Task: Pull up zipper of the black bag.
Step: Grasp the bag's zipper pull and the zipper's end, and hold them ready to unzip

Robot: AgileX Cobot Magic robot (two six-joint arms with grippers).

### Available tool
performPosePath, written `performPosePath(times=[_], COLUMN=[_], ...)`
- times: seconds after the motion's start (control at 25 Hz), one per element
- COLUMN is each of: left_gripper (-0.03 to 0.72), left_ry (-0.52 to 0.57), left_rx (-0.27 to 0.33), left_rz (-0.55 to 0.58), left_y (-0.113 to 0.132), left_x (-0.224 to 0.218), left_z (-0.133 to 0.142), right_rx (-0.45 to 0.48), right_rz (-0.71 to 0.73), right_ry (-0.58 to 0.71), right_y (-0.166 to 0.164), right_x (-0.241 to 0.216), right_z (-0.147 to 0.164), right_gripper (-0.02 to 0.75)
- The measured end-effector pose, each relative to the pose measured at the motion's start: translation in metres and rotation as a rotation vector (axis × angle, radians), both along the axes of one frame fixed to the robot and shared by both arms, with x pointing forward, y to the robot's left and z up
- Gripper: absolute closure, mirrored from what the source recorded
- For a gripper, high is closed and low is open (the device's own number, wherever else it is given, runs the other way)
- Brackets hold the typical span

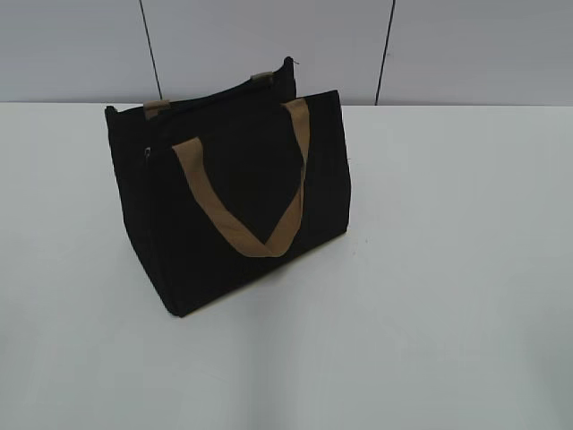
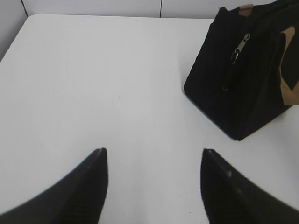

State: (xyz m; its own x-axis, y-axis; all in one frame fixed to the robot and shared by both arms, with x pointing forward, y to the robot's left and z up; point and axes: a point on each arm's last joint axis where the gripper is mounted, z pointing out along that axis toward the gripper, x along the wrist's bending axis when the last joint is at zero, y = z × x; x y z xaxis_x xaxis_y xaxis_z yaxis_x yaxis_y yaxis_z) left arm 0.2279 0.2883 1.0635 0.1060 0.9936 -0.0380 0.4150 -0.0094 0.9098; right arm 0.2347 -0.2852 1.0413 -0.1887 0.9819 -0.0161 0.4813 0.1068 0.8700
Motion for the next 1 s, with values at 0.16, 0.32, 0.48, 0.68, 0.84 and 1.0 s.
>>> performPosePath(times=[0.16, 0.32, 0.48, 0.68, 0.84, 1.0], left_gripper=[0.22, 0.22, 0.22, 0.22, 0.22, 0.22], left_ry=[0.0, 0.0, 0.0, 0.0, 0.0, 0.0], left_rx=[0.0, 0.0, 0.0, 0.0, 0.0, 0.0], left_rz=[0.0, 0.0, 0.0, 0.0, 0.0, 0.0], left_y=[0.0, 0.0, 0.0, 0.0, 0.0, 0.0], left_x=[0.0, 0.0, 0.0, 0.0, 0.0, 0.0], left_z=[0.0, 0.0, 0.0, 0.0, 0.0, 0.0], right_rx=[0.0, 0.0, 0.0, 0.0, 0.0, 0.0], right_rz=[0.0, 0.0, 0.0, 0.0, 0.0, 0.0], right_ry=[0.0, 0.0, 0.0, 0.0, 0.0, 0.0], right_y=[0.0, 0.0, 0.0, 0.0, 0.0, 0.0], right_x=[0.0, 0.0, 0.0, 0.0, 0.0, 0.0], right_z=[0.0, 0.0, 0.0, 0.0, 0.0, 0.0], right_gripper=[0.349, 0.349, 0.349, 0.349, 0.349, 0.349])
